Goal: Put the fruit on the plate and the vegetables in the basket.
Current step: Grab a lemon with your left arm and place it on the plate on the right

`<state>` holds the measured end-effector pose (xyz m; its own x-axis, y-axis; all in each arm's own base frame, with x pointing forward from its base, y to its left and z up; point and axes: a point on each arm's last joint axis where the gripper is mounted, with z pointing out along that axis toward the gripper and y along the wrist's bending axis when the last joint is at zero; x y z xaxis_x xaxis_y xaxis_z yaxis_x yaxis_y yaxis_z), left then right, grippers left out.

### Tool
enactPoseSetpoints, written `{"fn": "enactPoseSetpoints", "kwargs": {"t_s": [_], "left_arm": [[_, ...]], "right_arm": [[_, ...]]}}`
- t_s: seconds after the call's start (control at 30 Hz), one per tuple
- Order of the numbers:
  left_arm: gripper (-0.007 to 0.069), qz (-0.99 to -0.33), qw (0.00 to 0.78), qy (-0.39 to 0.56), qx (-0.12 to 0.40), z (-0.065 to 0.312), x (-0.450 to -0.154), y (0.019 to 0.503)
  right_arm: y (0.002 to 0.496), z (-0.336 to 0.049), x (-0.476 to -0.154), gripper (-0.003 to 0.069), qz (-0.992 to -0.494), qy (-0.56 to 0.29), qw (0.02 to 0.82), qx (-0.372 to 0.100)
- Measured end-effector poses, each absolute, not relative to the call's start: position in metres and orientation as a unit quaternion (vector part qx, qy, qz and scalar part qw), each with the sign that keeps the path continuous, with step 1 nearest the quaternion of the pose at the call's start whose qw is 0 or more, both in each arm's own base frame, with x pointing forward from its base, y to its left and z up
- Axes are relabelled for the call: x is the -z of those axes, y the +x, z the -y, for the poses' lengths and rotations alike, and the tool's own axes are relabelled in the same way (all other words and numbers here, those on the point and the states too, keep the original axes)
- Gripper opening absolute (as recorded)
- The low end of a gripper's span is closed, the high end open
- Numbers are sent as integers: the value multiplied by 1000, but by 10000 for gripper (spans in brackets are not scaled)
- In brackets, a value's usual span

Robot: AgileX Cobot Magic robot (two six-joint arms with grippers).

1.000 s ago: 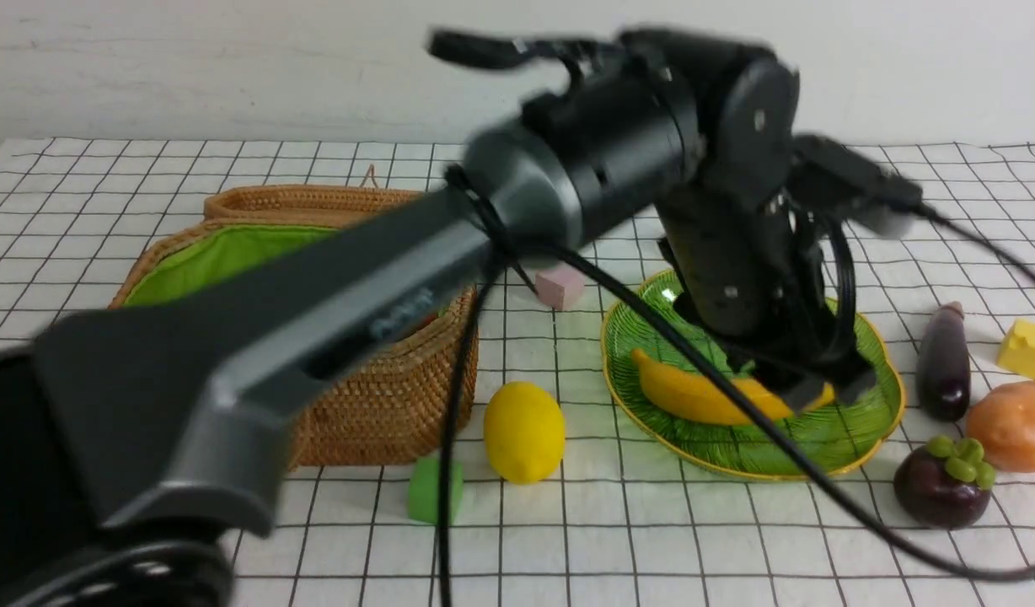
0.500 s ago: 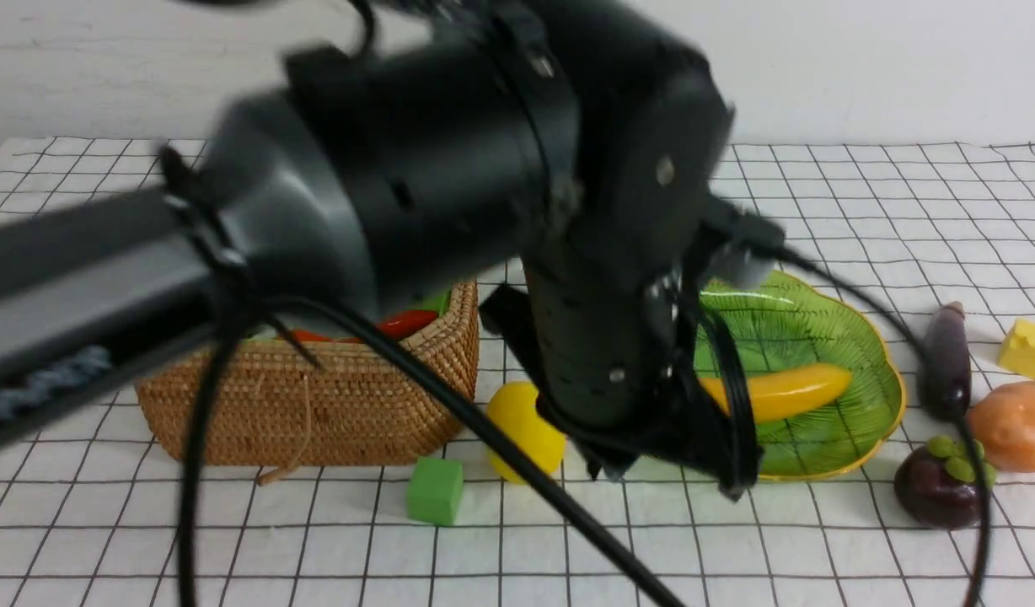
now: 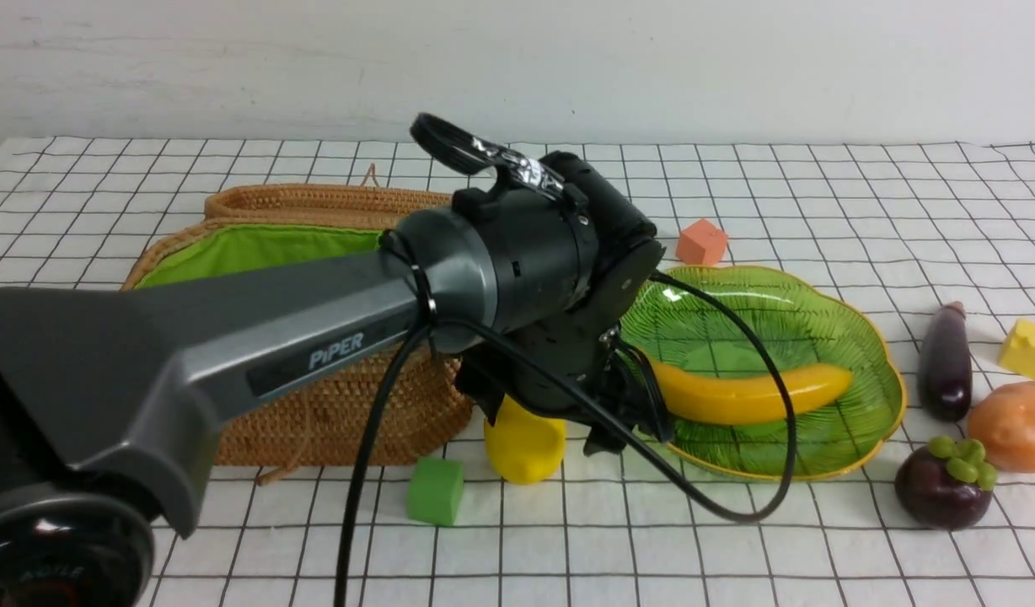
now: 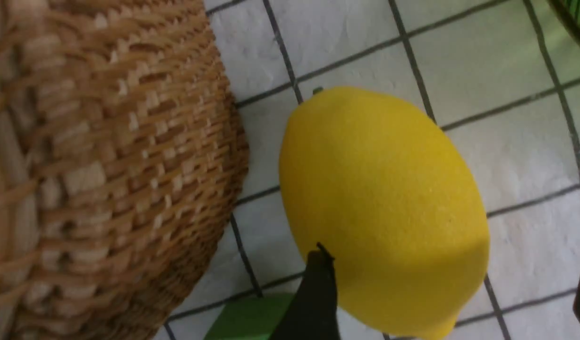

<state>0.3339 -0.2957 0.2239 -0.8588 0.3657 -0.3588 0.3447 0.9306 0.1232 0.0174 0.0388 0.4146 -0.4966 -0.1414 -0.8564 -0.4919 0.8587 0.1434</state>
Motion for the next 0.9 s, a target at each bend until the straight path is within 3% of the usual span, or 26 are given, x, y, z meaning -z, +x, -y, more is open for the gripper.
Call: {"fn": "enactPoseSetpoints", "kwargs": {"t_s": [0.47,0.7,0.9], "left_arm": [[564,-954,197,216,-62,300,-198,344],[564,-934,186,299,-66,318,-197,326],[603,-930,191,309,-56,323,-197,324]], "right_arm": [[17,-39,-415,127,-844,-191,466,-187],[17,-39,-415,123,-844,-191,466,-187],[17,-39,-415,123,-842,-197,467,-185]]}}
